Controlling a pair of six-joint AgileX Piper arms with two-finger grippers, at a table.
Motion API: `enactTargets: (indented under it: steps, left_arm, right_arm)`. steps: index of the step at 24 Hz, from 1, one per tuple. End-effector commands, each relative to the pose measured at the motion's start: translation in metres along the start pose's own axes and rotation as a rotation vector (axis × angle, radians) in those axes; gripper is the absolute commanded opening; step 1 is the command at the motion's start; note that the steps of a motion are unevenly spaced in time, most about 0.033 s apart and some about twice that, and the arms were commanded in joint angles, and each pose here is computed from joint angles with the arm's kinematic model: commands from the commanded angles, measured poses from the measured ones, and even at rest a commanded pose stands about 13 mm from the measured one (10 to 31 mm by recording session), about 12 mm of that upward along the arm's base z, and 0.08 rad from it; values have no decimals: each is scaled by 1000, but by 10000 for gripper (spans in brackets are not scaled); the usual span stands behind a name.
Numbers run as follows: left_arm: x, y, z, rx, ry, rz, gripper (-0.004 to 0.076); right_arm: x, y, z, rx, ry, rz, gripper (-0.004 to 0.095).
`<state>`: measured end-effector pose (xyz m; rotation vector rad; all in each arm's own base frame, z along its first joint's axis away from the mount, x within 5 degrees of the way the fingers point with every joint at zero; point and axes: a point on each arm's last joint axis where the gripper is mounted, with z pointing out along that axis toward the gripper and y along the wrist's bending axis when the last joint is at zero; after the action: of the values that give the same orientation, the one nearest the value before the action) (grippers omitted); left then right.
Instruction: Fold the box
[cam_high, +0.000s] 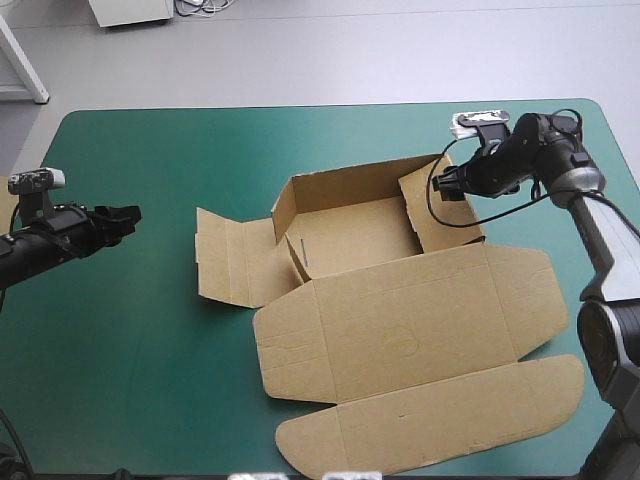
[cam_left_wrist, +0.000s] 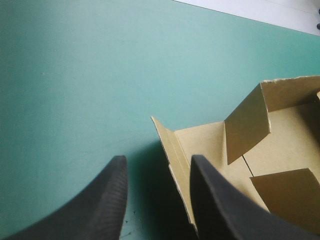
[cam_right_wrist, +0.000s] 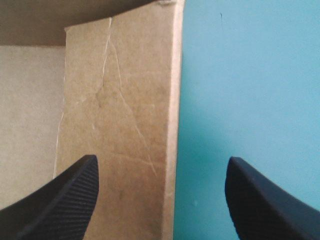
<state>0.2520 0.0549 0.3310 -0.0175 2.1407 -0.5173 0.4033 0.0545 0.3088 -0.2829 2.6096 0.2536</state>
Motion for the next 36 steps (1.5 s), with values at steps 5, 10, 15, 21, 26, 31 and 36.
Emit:
enactTargets:
  steps: [5,10,15,21,26,31,36]
  left_arm:
    - [-13,-9,-8,13,-81,8,296]
    - [-13,-9,-8,13,-81,8,296]
    - [-13,-9,-8,10,-81,9,296]
    - [-13,-9,-8,13,-81,8,296]
    - [-13,-10,-8,23,-83,3,296]
    - [-13,-10,-8,26,-87,-1,294]
    - [-14,-9,-8,11,-95,-1,263]
  right_arm:
    - [-11,1,2,-22,-67,23,669]
    - [-7,-3,31,-32,-4,33,643]
    - [-3,-7,50,-32,44,36,532]
    - [-1,-9,50,-10,67,38,2]
    - [2,-16,42,91,95,60,2]
    - [-5,-15,19,118,12,51,1]
    - [-15,-12,-9,122,-76,45,1]
